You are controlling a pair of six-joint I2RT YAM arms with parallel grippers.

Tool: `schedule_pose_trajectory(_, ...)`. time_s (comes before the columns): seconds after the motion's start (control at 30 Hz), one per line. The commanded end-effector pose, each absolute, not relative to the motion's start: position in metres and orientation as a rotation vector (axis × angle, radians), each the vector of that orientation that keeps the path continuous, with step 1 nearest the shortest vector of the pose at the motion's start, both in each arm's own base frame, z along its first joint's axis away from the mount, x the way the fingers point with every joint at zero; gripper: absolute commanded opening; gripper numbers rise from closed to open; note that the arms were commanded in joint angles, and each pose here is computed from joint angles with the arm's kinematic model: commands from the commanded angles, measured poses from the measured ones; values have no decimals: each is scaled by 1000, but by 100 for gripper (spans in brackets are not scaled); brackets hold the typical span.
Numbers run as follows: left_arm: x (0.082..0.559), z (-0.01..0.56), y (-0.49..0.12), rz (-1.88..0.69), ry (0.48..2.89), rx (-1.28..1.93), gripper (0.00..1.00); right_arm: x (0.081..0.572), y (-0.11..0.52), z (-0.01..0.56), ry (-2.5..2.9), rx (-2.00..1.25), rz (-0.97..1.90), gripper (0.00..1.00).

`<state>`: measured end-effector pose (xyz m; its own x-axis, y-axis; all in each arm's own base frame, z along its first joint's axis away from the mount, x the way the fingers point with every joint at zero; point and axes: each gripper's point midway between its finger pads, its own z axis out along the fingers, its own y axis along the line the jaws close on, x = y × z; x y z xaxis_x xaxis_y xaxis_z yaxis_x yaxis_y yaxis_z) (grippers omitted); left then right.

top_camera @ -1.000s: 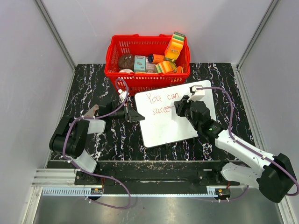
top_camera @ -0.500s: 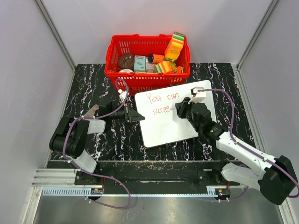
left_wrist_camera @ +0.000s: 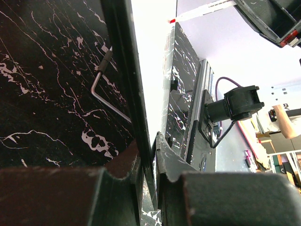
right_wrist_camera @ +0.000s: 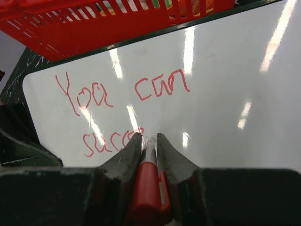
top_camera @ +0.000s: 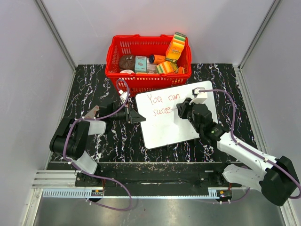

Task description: Write a sentence on the whiteboard

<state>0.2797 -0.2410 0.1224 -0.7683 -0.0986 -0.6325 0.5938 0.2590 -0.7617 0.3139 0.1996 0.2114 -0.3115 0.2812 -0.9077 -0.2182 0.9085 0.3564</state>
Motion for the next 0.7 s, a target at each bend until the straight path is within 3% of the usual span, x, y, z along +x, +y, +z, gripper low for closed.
schedule_pose_trajectory(0.0,285,127,-246,-1492,1863,566,0,324,191,224,1783,89,454,0)
schedule_pose_trajectory(0.67,285,128,-247,-1494,1862,567,0,333,185,242,1746,131,458,0)
